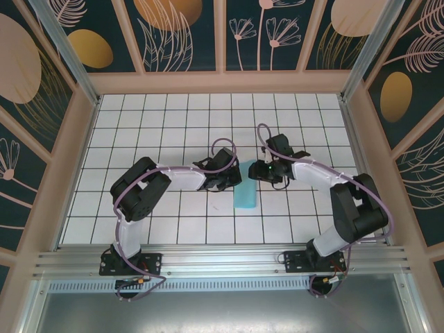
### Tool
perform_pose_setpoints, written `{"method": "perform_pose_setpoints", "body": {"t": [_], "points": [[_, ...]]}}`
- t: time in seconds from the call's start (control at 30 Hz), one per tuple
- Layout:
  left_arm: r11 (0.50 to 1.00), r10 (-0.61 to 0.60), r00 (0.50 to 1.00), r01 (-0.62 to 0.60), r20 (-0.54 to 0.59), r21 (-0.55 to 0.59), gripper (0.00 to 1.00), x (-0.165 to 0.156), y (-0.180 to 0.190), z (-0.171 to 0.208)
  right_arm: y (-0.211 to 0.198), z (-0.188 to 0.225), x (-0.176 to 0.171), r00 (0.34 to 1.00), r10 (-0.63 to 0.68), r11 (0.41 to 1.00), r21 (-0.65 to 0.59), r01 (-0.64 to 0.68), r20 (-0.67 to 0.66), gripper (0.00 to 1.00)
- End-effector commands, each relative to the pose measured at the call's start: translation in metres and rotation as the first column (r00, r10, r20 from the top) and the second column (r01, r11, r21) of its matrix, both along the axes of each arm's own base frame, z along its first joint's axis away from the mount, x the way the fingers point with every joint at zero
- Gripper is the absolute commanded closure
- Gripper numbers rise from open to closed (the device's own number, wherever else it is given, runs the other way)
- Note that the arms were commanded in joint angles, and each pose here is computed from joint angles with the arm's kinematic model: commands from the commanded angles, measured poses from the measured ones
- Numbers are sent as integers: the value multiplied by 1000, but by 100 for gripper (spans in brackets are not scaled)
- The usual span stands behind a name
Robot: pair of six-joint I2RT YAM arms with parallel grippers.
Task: Fold a paper plane with a square sheet of paper (pick it up from the middle)
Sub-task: Hold the square sheet of paper at the center of the table, then fold the square sheet of paper in half at the center of the table.
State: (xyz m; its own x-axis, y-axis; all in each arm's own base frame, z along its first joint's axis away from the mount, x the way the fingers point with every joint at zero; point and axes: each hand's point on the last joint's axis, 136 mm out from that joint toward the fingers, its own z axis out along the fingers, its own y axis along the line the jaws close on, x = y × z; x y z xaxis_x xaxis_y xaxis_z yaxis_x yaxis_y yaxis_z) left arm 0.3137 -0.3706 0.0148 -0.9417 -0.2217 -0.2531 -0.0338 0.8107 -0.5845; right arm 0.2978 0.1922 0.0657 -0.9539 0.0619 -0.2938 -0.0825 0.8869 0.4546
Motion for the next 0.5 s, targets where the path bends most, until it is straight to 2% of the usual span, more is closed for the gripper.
{"method": "perform_pose_setpoints", "body": {"t": [0.0,0.07,0.1,0.27,0.47], "points": [[993,-9,998,17,-67,119,100,-16,19,-33,11,11,-3,1000,19,991,129,-21,13,66],[992,-13,998,21,-68,121,100,-17,19,-34,23,15,-7,998,55,975,214,-55,6,78],[992,-12,998,20,-69,123,100,-17,20,-35,28,15,-9,997,71,965,252,-68,-1,81],[992,-12,997,21,-73,126,100,-18,20,-36,33,0,-13,995,94,951,299,-76,-46,85],[991,-11,997,21,-73,130,100,-18,21,-37,19,-25,-18,993,68,965,259,-42,-94,85]]}}
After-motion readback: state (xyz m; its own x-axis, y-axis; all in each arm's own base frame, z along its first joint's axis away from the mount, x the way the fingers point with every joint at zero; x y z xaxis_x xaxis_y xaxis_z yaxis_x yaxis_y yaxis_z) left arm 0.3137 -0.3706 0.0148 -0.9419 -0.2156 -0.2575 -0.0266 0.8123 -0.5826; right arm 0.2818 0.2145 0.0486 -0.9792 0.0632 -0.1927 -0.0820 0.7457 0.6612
